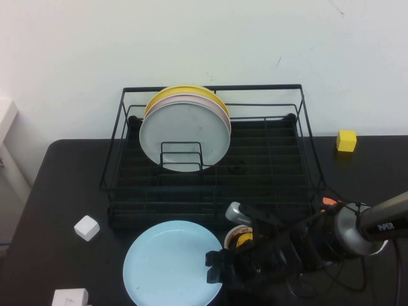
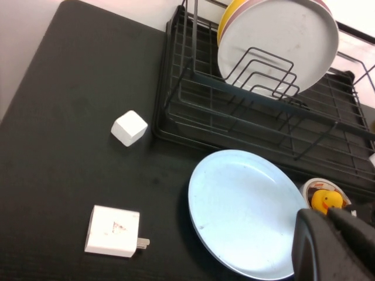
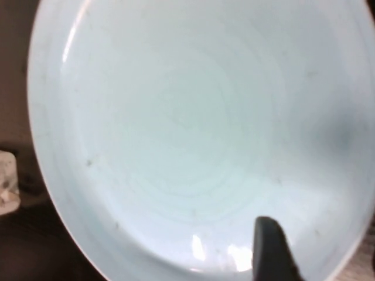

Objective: Place plate on rack
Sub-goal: Pick up the plate from the table

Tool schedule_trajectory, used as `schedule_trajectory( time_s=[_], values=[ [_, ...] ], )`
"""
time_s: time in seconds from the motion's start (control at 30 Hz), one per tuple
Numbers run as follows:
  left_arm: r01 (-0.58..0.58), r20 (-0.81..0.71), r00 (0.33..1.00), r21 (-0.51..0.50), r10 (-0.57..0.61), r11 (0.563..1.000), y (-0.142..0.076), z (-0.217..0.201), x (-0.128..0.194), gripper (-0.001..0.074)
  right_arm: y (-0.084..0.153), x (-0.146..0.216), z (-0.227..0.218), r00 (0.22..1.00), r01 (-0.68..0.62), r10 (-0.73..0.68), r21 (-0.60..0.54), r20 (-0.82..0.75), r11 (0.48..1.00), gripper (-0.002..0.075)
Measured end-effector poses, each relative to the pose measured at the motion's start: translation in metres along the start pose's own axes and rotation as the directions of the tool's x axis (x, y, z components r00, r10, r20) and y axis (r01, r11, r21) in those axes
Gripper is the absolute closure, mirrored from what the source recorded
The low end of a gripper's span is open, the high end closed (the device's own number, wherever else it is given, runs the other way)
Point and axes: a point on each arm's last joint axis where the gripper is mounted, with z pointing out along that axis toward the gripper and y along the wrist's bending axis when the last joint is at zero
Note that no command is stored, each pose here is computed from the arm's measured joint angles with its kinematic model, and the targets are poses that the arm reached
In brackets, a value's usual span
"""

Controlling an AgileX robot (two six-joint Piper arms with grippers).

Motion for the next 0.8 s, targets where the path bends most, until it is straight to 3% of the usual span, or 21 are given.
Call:
schedule_trajectory(
  time_s=[0.6, 0.8],
  values=[
    [-0.009, 0.001, 1.000, -0.005, 0.009, 1.000, 0.000, 0.000, 0.000, 0.0736, -0.005, 0.001, 0.020, 0.992, -0.118, 0.117, -0.023, -0.046, 0.993, 0.0593],
    [0.015, -0.003, 1.000, 0.012, -0.015, 1.000, -0.001, 0.000, 0.000, 0.0736, -0.003, 0.002, 0.021, 0.998, 0.002, -0.005, -0.052, -0.057, 0.999, 0.0706]
  ],
)
